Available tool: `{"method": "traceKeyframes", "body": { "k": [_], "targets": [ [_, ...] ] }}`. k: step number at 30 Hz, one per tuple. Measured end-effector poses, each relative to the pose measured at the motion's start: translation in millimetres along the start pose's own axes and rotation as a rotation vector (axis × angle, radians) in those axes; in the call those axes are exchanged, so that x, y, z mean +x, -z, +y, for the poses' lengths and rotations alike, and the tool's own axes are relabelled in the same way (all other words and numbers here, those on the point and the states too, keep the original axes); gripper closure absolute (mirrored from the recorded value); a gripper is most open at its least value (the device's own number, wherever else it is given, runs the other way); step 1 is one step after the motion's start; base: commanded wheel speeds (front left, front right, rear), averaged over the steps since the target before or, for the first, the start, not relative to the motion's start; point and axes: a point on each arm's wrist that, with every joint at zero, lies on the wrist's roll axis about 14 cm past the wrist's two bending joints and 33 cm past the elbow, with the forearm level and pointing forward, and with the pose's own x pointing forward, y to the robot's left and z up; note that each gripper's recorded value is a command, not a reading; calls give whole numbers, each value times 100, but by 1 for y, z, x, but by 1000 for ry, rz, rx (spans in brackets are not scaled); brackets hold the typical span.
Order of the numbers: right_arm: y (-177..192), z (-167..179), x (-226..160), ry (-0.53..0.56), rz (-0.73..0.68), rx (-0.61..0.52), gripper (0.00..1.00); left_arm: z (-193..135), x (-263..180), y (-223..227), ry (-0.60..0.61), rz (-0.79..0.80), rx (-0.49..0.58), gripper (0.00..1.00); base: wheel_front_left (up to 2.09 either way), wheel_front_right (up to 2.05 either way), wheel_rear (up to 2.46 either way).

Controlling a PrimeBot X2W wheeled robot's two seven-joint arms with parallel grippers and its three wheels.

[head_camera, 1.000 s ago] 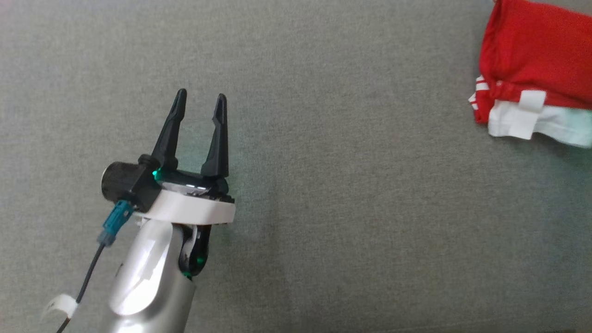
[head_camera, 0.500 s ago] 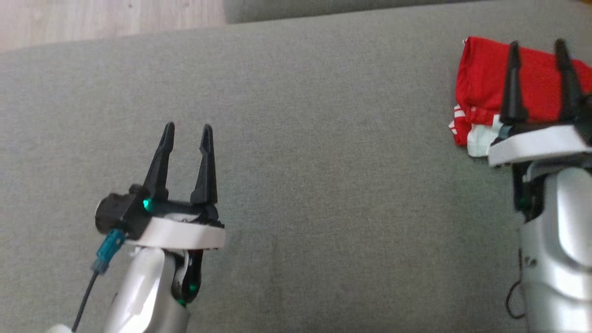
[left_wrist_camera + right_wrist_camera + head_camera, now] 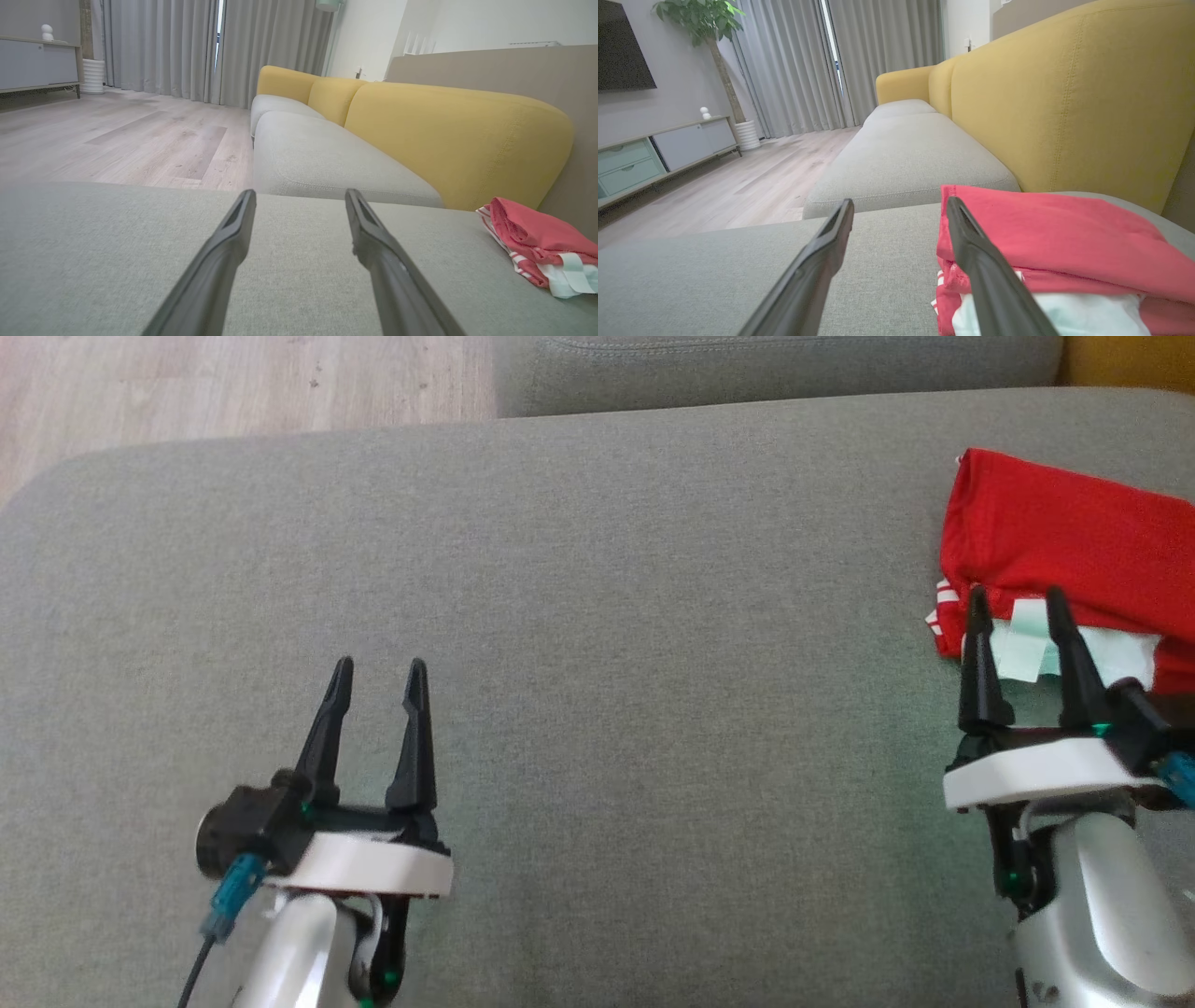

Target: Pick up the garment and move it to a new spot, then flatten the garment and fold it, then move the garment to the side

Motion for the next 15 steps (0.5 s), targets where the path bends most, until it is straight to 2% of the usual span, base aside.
{"method": "traceKeyframes", "body": {
  "k": [12,15],
  "targets": [
    [-3,6,-12,-15,-15,14,0,15,-9,-9,-63,-28,7,0,0,0,0],
    [-6,8,-12,-20,-24,15,0,16,-11,-10,-71,-34,-26,0,0,0,0]
  ]
}}
